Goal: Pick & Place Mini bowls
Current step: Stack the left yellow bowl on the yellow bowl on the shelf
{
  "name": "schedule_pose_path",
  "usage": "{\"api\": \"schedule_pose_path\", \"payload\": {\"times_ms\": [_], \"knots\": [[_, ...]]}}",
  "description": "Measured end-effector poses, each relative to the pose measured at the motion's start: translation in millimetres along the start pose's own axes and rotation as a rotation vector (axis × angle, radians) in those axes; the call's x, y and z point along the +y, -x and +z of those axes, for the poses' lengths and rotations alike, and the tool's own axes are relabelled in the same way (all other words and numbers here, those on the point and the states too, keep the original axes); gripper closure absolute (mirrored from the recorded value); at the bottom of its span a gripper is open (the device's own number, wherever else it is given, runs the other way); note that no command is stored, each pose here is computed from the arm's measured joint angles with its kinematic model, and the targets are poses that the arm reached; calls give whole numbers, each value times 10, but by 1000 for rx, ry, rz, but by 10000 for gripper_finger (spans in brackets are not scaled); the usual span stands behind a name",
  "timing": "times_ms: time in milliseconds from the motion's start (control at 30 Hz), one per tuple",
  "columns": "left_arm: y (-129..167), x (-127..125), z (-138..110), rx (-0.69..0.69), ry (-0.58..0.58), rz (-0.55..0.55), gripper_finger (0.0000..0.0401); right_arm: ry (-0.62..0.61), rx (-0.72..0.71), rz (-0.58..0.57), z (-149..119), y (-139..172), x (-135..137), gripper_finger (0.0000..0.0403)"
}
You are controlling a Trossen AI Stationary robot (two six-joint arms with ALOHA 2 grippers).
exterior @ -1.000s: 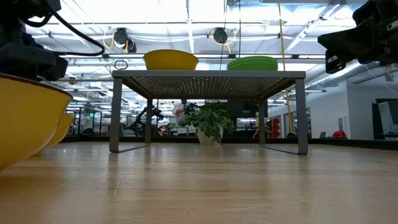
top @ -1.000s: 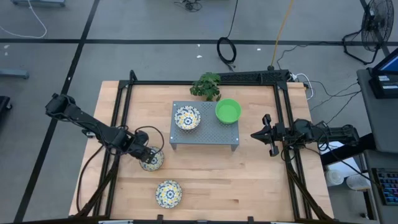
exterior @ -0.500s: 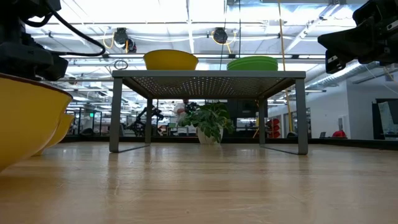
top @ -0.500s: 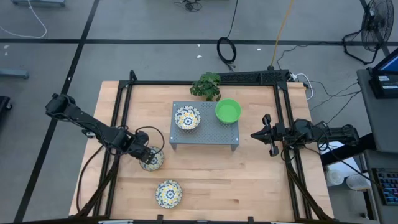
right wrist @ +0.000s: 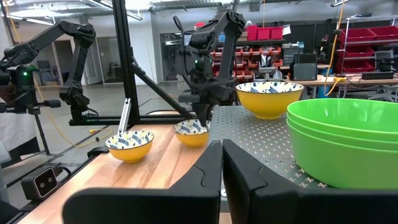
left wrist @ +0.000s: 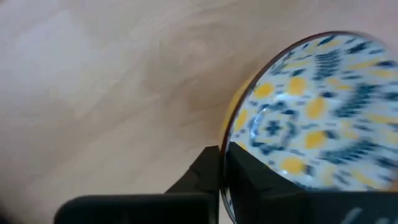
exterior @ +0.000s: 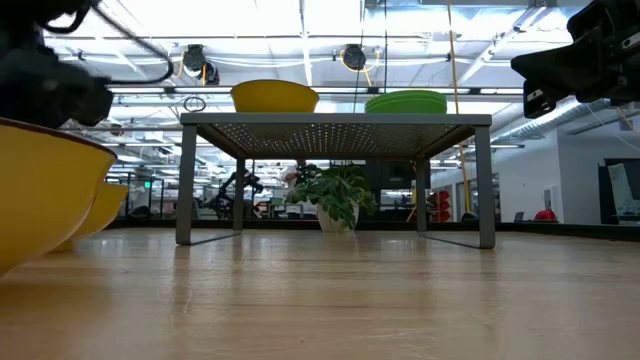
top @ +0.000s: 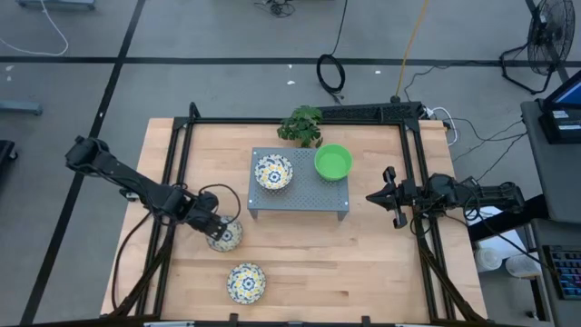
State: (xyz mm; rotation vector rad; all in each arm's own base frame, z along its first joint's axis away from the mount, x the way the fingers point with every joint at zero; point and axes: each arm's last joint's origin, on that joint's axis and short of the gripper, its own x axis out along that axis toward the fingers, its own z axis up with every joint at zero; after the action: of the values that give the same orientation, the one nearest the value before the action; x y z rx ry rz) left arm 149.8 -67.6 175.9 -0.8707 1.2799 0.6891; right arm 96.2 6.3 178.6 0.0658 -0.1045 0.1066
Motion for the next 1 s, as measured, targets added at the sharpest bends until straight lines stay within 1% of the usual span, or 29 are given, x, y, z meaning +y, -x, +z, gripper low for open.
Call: {"api": "schedule_pose_path", "payload": {"times_ms": [67,167,233,400,533,600,700,900,1000], "knots": [[4,-14,1,-3,13,-14,387,0,0,0,0,0,0,403],[-13,-12,1,-1,13,-11,370,0,0,0,0,0,0,403],[-13,-8,0,-1,10,-7,367,0,0,0,1,0,0,403],[1,-19,3,-5,4,-21,391,0,1,0,-1,0,0,403],[-5,-17,3,-5,-20,-18,385,0,1,-1,-1,0,0,403],[4,-15,3,-7,-28,-25,390,0,0,-1,0,0,0,403],[33,-10,4,-13,-33,-51,392,0,0,-1,0,0,0,403],[147,4,8,-40,-77,-162,393,0,0,0,0,0,0,403],[218,30,21,-84,-81,-204,393,0,0,0,0,0,0,403]]}}
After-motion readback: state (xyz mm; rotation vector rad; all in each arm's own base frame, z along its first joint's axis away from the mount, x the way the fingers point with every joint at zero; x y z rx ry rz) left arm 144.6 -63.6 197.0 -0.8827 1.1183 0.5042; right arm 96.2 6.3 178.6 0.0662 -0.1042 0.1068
